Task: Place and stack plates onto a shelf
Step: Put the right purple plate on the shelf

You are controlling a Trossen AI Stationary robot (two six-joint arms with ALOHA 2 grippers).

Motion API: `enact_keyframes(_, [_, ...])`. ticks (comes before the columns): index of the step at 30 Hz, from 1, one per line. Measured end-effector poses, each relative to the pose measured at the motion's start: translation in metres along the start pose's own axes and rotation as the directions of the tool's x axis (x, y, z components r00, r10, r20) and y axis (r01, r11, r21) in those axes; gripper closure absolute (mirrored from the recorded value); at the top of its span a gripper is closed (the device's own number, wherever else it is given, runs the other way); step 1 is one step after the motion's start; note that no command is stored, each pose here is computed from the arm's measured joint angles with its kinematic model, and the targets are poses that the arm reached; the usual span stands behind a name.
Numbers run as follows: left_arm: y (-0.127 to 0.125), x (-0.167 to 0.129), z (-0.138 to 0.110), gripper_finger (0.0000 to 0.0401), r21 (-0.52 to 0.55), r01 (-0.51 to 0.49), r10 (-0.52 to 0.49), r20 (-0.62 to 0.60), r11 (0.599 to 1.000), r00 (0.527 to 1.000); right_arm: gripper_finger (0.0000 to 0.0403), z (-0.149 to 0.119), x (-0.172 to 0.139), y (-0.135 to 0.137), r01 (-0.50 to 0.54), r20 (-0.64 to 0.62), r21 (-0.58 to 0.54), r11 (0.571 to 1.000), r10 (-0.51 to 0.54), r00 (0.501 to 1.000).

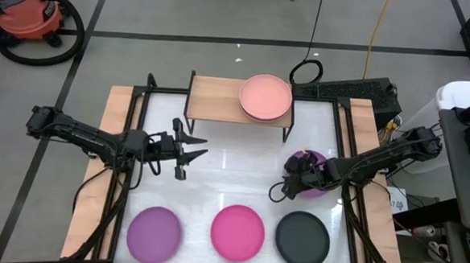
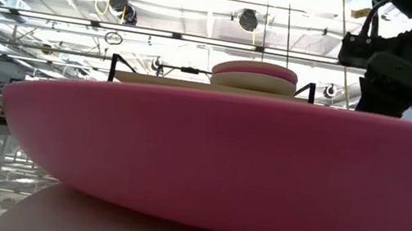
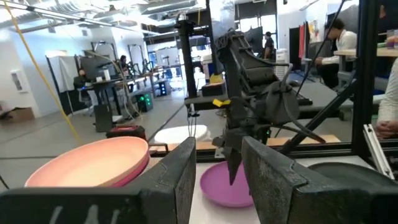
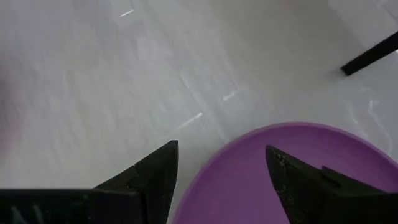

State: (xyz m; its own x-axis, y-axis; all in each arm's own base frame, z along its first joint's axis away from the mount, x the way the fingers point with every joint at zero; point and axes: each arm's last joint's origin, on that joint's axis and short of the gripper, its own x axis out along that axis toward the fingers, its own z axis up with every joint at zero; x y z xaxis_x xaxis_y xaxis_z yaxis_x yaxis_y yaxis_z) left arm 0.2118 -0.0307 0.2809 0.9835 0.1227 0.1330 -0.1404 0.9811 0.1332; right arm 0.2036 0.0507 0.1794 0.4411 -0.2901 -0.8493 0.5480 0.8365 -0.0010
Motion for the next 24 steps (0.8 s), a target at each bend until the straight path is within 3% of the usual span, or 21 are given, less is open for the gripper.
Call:
enact_keyframes(12, [-0.001,0.0,-0.002,0.0265,-0.054,0.006,-0.007,-0.016,0.999,1.0,0.0179,-0.004,0.024,0.009,0.057,-0.026,-0.089,0.994,-0.06,0.998])
enact_keyframes(24, [-0.003,-0.001,-0.004,0.0265,-0.098,0.015,-0.019,-0.047,0.995,0.999,0.0179,-0.004,0.027,0.008,0.077,-0.039,-0.022,0.997,-0.077,0.996])
